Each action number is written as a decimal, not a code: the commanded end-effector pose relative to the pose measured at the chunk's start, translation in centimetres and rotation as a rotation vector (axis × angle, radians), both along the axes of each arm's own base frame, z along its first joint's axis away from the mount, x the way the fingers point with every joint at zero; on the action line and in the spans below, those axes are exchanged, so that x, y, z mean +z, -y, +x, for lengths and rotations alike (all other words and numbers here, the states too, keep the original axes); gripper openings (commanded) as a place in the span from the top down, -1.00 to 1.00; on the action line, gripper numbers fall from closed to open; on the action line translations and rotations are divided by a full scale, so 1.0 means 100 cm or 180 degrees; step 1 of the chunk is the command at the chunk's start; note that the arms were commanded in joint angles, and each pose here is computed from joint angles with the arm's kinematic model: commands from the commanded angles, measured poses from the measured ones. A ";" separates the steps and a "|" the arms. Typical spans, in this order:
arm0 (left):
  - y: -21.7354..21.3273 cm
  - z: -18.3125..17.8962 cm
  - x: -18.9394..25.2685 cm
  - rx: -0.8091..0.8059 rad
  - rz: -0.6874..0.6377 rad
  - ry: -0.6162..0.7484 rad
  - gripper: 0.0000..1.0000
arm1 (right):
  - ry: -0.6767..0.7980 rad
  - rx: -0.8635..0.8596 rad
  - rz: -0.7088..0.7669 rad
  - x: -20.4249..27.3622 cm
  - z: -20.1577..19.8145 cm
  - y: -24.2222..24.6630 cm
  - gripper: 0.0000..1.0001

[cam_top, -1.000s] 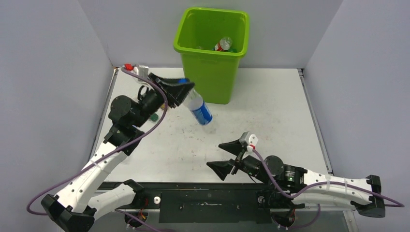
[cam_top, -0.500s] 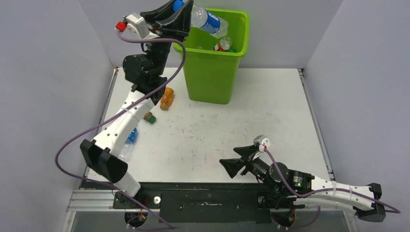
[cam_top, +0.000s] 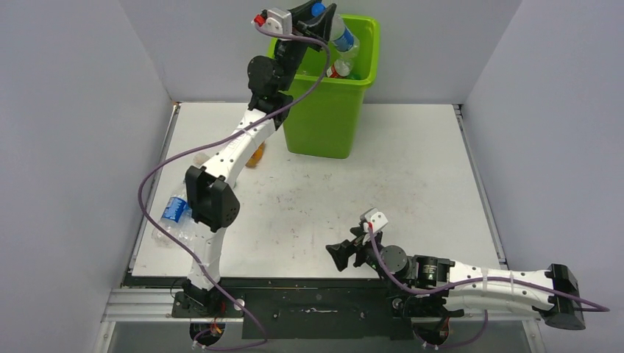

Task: Put the plastic bottles in the bin
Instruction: Place the plastic bottle in the trash bin, then pick up the plastic bottle at the center of the board.

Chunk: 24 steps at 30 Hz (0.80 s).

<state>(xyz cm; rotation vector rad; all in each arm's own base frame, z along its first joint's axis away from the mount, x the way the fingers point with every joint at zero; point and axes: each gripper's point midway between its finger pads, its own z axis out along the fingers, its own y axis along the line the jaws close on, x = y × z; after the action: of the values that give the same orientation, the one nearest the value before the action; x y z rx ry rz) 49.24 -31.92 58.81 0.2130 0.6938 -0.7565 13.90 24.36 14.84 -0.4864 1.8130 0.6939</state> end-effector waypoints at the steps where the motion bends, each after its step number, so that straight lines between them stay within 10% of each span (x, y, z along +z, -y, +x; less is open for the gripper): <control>1: -0.014 -0.001 0.020 0.0143 -0.0155 0.0034 -0.37 | 0.0170 0.0014 0.0304 0.040 0.003 -0.009 -0.79; 3: -0.016 -0.008 0.030 0.0155 -0.0180 0.0057 -0.96 | 0.0187 0.0005 0.0325 0.043 0.003 -0.006 -0.79; 14: -0.060 -0.148 0.088 0.0600 -0.0226 0.0230 -0.92 | 0.0145 -0.0352 0.0385 0.044 0.014 0.012 -0.79; 24: -0.183 -0.217 -0.089 0.1417 0.0065 -0.1990 -0.92 | 0.0158 -0.0344 0.0258 0.048 0.020 -0.005 -0.79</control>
<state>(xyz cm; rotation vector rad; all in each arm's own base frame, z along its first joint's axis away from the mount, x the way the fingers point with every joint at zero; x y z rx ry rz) 26.12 -19.16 61.49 0.0290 0.9011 -0.5920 15.71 22.95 16.58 -0.3485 1.7840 0.6116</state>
